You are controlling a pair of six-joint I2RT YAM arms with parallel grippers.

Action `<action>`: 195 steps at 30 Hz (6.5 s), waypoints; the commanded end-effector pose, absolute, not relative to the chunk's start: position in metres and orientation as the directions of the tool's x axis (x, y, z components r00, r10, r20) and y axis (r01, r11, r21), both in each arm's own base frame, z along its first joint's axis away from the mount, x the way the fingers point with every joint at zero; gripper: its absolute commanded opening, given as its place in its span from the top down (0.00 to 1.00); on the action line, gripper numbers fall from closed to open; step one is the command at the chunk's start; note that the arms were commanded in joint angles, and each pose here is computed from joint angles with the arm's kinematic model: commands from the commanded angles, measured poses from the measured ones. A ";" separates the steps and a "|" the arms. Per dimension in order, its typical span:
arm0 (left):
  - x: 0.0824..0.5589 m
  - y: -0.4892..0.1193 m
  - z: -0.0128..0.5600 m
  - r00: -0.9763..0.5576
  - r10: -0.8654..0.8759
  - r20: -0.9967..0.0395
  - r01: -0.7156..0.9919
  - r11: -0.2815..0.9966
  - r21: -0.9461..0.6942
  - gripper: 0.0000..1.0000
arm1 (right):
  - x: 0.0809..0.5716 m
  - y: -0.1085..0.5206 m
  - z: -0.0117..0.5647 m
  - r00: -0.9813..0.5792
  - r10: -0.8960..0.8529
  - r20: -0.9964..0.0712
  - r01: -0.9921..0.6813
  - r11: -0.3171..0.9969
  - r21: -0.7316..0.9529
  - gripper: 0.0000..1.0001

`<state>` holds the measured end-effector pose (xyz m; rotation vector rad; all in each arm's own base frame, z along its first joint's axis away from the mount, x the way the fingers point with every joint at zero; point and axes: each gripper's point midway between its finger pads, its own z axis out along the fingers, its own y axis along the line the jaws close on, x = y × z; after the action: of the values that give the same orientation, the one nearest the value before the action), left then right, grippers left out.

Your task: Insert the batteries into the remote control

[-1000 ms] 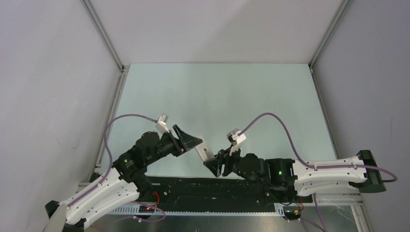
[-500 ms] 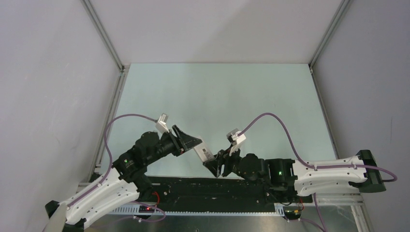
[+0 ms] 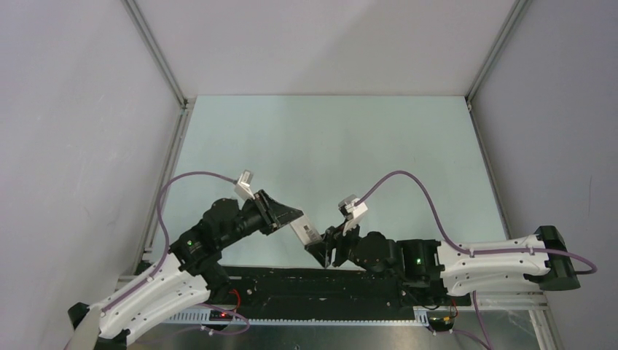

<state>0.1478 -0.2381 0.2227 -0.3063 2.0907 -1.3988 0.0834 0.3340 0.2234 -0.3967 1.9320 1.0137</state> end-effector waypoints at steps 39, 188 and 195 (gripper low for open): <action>0.127 -0.236 0.356 -0.738 -0.604 -0.302 0.415 -0.053 -0.908 1.00 | 0.077 0.304 0.332 -0.665 0.554 -0.500 -0.521 0.135 0.843 0.18; 0.136 -0.245 0.308 -0.813 -0.525 -0.251 0.151 0.226 -0.962 1.00 | 0.071 0.333 0.308 0.575 -0.741 -0.346 -0.176 0.300 -0.937 0.54; 0.138 -0.239 0.306 -0.798 -0.552 -0.243 0.142 0.219 -0.965 1.00 | 0.065 0.341 0.307 0.584 -0.696 -0.418 -0.222 0.359 -0.907 0.35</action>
<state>0.1356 -0.2412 0.2974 -0.3880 1.9981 -1.6181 0.0729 0.3327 0.2906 -1.2901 0.9040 -0.5042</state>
